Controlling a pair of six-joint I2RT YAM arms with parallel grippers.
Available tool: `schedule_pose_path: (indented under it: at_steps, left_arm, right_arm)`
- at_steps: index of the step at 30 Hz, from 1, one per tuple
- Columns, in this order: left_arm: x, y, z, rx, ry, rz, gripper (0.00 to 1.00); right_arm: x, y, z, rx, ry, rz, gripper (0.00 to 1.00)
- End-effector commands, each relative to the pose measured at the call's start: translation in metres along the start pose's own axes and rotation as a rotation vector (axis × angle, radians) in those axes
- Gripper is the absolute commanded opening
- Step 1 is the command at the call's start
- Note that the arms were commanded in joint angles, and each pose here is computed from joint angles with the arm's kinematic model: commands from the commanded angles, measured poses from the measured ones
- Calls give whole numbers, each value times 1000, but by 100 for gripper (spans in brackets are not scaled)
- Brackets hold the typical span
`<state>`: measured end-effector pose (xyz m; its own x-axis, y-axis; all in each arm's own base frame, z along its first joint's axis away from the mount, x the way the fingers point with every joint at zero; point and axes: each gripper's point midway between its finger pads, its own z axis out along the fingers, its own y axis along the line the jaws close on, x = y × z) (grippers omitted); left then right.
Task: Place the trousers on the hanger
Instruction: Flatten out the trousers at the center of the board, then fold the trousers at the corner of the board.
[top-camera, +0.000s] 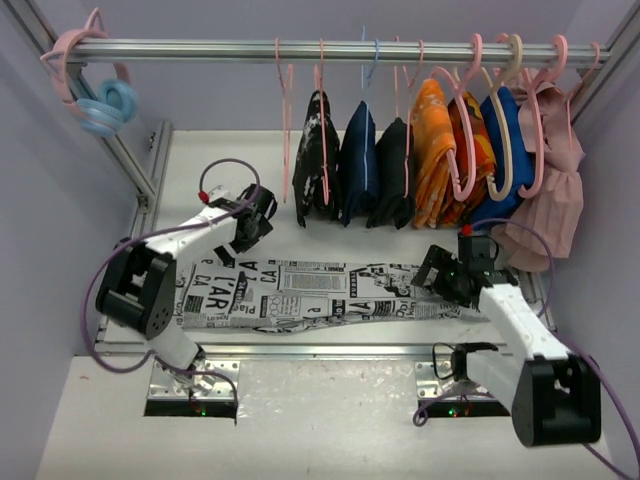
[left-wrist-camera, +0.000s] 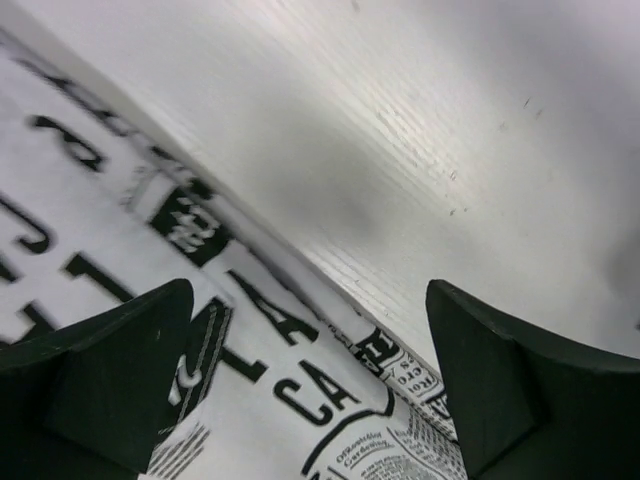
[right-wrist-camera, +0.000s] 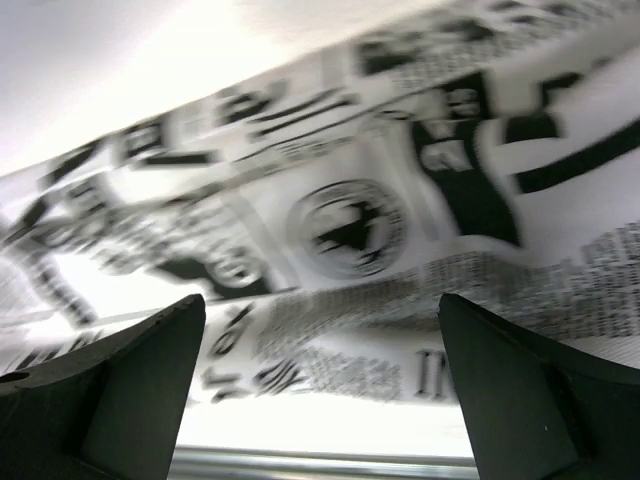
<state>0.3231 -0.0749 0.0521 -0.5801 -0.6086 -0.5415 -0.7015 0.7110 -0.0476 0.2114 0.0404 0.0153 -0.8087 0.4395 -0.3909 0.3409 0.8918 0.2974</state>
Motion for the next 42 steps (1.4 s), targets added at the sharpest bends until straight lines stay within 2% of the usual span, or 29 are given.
schedule_pose_path:
  at_steps: [1, 3, 5, 8, 10, 13, 16, 18, 21, 32, 35, 38, 39, 41, 42]
  left_arm:
    - [-57, 51, -55, -85, -237, -251, 100]
    - [-63, 73, -67, -92, -285, -319, 100]
    - [-62, 97, -67, -106, -293, -407, 100]
    - [-60, 129, -54, -164, -260, -494, 100]
    - [-64, 150, -41, -213, -227, -538, 100]
    - [-67, 195, -26, -373, -192, -598, 100]
    - [-58, 225, -25, -471, -145, -689, 100]
    - [-51, 237, -30, -499, -161, -737, 100]
    - [-46, 245, -32, -500, -204, -780, 100]
    - [-1, 254, 15, -605, -103, -691, 100]
    - [-6, 249, 28, -586, -119, -669, 99]
    - [-23, 237, 43, -527, -165, -647, 95]
    - [-28, 231, 49, -493, -169, -621, 88]
    - [-38, 220, 56, -445, -174, -578, 65]
    - [-43, 215, 58, -421, -176, -563, 49]
  right_arm:
    - [-14, 70, -37, -315, -142, -205, 98]
    - [-15, 88, -50, -340, -175, -303, 96]
    - [2, 110, -58, -395, -143, -414, 93]
    - [25, 131, -65, -466, -111, -526, 91]
    - [31, 134, -67, -475, -106, -549, 91]
    - [32, 134, -69, -491, -121, -552, 91]
    - [43, 138, -69, -550, -96, -564, 91]
    - [50, 140, -67, -571, -58, -576, 91]
    - [53, 139, -64, -558, -36, -591, 91]
    - [52, 137, -61, -561, -58, -611, 92]
    - [53, 137, -61, -560, -55, -611, 92]
    - [51, 138, -62, -557, -58, -614, 92]
    - [50, 138, -62, -555, -61, -614, 92]
    - [49, 138, -62, -552, -69, -616, 92]
    - [48, 138, -62, -550, -72, -616, 92]
